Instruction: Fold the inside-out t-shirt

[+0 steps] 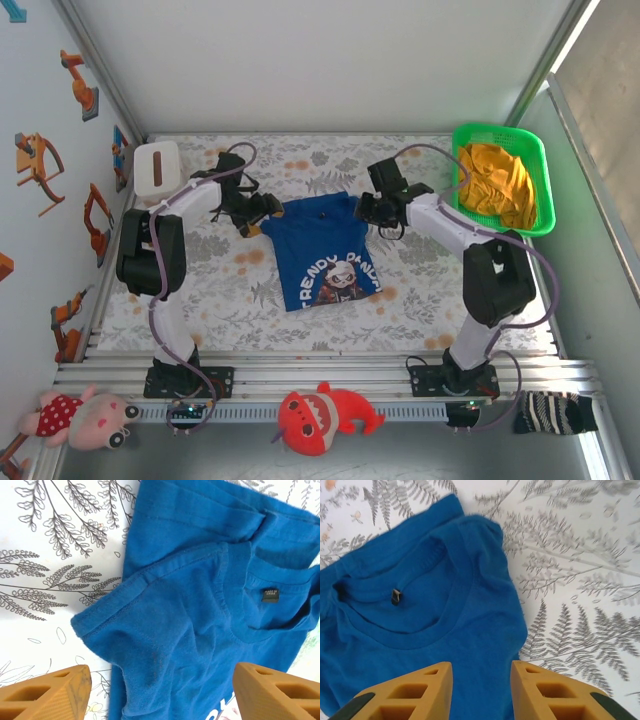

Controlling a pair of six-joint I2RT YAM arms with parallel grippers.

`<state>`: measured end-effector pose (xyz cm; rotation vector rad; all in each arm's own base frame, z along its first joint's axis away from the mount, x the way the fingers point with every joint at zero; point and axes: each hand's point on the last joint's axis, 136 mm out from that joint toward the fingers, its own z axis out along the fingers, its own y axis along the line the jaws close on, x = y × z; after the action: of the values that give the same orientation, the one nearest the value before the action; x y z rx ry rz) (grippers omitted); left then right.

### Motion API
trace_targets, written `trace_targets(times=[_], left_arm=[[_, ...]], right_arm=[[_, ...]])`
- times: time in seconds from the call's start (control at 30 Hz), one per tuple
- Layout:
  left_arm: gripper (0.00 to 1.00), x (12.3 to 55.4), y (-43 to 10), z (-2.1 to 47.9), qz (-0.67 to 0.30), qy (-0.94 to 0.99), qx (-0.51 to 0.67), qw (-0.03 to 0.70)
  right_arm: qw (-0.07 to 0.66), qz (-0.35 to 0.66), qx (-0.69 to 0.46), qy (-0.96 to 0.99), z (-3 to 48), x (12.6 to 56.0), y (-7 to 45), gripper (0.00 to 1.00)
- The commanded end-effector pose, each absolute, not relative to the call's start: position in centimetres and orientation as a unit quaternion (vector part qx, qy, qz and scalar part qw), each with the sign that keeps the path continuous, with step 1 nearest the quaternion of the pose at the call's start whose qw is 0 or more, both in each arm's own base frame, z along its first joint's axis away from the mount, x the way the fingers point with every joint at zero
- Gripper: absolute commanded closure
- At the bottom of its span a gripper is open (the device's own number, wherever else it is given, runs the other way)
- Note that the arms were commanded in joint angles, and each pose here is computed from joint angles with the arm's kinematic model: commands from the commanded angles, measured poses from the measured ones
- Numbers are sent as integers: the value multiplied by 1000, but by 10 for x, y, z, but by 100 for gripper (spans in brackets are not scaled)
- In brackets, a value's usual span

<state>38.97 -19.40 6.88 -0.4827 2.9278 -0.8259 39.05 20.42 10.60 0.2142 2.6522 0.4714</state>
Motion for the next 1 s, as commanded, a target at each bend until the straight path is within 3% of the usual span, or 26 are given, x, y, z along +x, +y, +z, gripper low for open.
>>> trace_targets(times=[0.0,0.43,0.53,0.77,0.97], left_arm=[[28,395,-198,72,-287,941,-175,28],[38,394,-202,53,-291,940,-179,9],[49,396,-203,48,-291,941,-172,6],[98,413,-215,54,-317,939,-130,29],[100,433,-237,113,-391,906,-47,158]], right_arm=[[207,216,93,950,97,383,218,67],[184,225,129,948,63,354,217,68],[177,223,136,949,54,350,216,69],[158,202,155,954,28,342,207,70],[142,179,163,960,8,332,198,71]])
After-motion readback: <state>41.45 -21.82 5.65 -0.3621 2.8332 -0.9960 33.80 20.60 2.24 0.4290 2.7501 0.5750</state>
